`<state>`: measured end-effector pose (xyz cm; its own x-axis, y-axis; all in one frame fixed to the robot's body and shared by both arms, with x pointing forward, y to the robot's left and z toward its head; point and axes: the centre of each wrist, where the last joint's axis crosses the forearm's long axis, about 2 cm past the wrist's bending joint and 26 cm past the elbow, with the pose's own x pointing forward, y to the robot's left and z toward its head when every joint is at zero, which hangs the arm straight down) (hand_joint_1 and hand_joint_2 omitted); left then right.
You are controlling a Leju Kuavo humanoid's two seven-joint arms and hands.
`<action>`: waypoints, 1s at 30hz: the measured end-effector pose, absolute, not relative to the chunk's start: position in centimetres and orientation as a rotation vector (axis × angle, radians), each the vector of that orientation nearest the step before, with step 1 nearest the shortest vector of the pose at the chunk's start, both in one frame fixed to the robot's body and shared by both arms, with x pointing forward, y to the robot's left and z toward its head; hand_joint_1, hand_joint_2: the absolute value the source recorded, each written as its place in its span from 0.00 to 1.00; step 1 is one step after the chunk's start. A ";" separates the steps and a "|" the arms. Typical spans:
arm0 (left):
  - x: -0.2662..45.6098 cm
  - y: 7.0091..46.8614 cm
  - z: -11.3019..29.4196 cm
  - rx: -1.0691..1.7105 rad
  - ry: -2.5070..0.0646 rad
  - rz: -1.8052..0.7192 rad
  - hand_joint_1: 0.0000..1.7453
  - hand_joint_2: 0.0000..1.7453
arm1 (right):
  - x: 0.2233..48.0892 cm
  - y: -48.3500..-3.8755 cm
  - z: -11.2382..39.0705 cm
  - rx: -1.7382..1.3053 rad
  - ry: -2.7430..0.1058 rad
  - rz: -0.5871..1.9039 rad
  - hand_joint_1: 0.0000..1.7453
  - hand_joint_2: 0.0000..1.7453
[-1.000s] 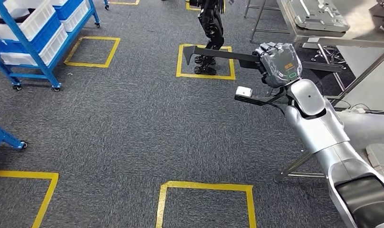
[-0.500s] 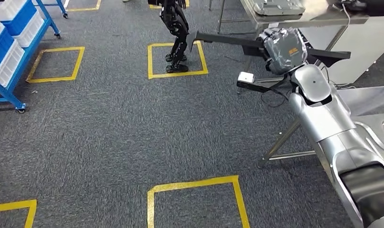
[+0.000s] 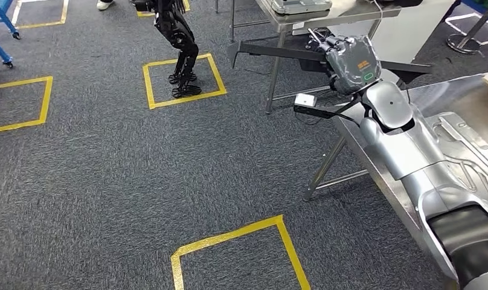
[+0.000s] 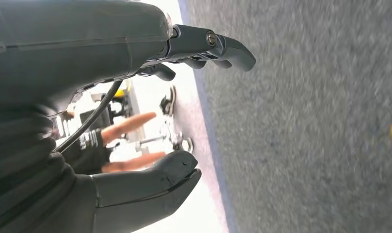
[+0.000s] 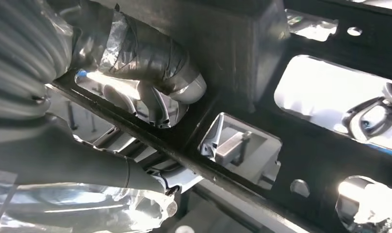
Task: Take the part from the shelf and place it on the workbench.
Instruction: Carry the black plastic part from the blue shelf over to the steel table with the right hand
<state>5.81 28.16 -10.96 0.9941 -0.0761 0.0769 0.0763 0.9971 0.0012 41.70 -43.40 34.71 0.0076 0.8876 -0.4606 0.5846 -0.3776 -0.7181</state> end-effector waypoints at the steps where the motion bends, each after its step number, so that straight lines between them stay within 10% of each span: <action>1: 5.8 28.2 -11.0 -0.001 -0.076 -0.074 0.00 1.00 | 41.7 -43.5 34.7 -1.970 -1.518 1.312 1.00 1.00; 30: 5.7 27.9 -11.0 -0.001 -0.068 -0.034 0.00 1.00 | 40.0 -42.0 27.2 -1.922 -1.537 1.346 1.00 1.00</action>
<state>5.66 27.95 -10.98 0.9971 -0.0337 0.0683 0.0337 0.9994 0.0006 39.96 -41.97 27.18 -0.0309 0.8883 -0.4582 0.5715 -0.3603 -0.7373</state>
